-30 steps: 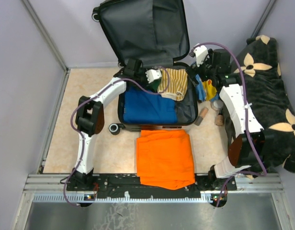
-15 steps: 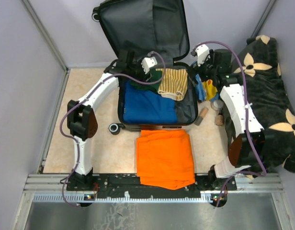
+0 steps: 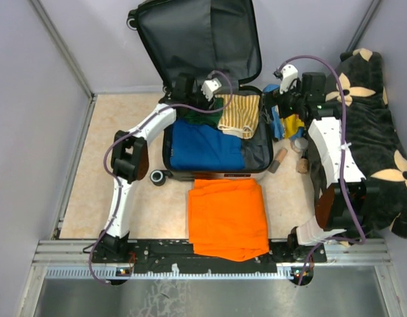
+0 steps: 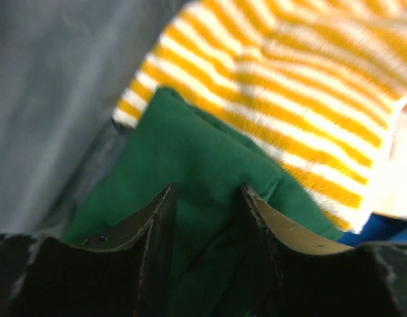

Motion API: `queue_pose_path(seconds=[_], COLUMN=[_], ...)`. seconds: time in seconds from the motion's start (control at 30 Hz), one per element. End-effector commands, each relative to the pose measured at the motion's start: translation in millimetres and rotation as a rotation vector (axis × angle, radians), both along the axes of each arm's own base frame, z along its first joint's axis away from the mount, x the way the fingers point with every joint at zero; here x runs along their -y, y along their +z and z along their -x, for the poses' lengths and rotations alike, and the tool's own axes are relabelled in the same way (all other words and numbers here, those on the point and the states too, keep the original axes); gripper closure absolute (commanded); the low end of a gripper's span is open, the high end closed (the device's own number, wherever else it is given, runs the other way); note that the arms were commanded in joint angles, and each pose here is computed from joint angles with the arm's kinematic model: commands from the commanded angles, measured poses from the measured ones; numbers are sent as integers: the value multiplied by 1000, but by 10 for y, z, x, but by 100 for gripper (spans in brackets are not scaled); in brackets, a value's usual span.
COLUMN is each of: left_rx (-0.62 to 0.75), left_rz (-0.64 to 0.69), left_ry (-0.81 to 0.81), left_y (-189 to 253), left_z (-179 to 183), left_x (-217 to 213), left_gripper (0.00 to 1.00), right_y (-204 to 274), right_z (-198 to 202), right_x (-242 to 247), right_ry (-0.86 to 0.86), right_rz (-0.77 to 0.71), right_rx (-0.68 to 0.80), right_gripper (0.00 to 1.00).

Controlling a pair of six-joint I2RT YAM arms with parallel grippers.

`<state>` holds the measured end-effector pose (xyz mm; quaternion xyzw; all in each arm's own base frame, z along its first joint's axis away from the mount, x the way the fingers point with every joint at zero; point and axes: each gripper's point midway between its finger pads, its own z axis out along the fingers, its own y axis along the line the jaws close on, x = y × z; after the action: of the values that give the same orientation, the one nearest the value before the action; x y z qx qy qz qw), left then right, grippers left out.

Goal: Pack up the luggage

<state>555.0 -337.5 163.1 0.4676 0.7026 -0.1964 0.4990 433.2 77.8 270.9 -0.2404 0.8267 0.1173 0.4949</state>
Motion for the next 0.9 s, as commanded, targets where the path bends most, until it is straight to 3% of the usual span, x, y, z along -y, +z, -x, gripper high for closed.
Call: queue_pose_path(seconds=[0.0, 0.1, 0.2, 0.37, 0.53, 0.73, 0.87], left_rx=[-38, -66, -98, 3, 30, 30, 8], left_rz=[-112, -184, -205, -80, 26, 118, 184], left_ry=[84, 101, 116, 99, 86, 92, 145], left_y=[-562, -877, -901, -1, 695, 1161, 1299], left_z=[-118, -93, -89, -47, 224, 813, 1327], left_x=[-194, -300, -364, -270, -281, -473, -721], left_gripper=[52, 45, 29, 2, 0, 0, 0], right_y=[72, 28, 13, 43, 59, 123, 15], right_z=[201, 269, 331, 416, 515, 698, 912], right_x=[-62, -85, -122, -170, -221, -195, -183], right_ry=[5, 9, 16, 21, 11, -33, -75], right_rz=[-102, -132, -158, -197, -251, -271, -288], right_rx=[-41, -69, -90, -99, -124, -150, -254], right_gripper=[1, 1, 1, 1, 1, 1, 1])
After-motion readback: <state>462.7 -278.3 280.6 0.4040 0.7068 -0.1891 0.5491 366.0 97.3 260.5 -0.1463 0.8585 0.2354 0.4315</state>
